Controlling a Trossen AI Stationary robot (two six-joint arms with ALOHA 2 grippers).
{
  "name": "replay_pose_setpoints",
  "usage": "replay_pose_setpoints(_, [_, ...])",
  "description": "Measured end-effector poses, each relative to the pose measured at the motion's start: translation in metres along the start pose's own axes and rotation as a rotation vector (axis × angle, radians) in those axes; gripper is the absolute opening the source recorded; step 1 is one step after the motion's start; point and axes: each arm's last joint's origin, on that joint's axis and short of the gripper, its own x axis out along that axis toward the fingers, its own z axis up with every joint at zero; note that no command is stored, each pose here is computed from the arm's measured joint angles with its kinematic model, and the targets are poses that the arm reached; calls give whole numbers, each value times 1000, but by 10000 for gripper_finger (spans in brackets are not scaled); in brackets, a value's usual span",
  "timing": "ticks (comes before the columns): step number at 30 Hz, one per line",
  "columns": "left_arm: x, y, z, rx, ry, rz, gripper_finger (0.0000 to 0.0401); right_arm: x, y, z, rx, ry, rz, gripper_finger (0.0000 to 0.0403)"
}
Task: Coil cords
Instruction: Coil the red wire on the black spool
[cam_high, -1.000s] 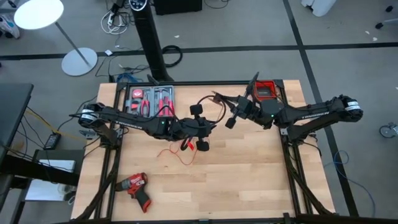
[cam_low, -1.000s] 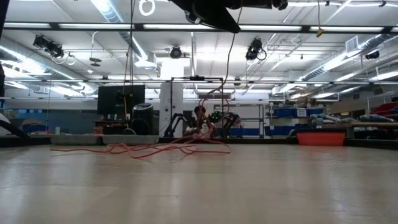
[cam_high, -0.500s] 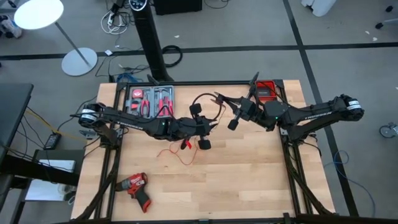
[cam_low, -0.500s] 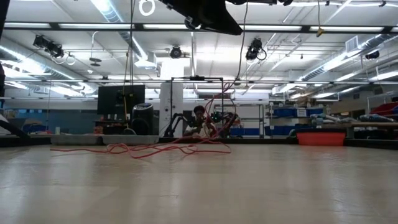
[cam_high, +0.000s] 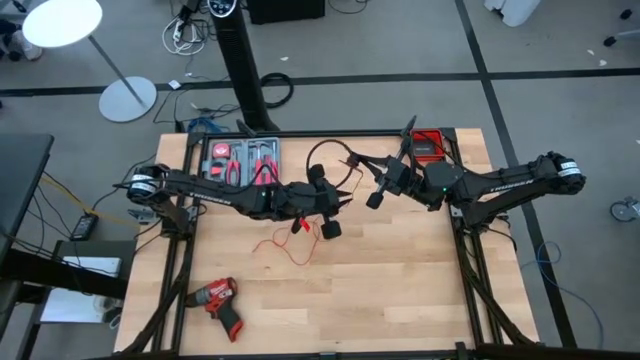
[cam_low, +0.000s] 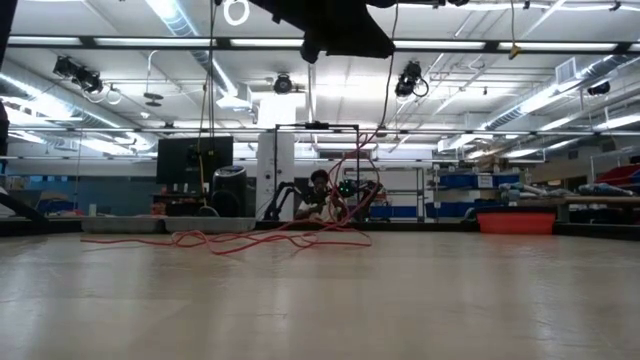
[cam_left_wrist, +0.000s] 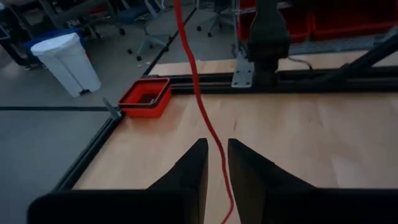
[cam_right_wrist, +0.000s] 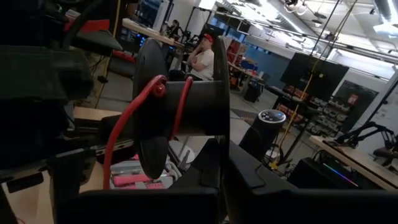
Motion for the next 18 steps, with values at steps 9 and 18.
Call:
replay_pose_setpoints(9, [0,0,1,-11,-13,-17,66,0,0,0,-1,-2,0,0])
replay_pose_setpoints(18, [0,0,1,22,-14,-11,12,0,-1,2,23,-23,-2,0])
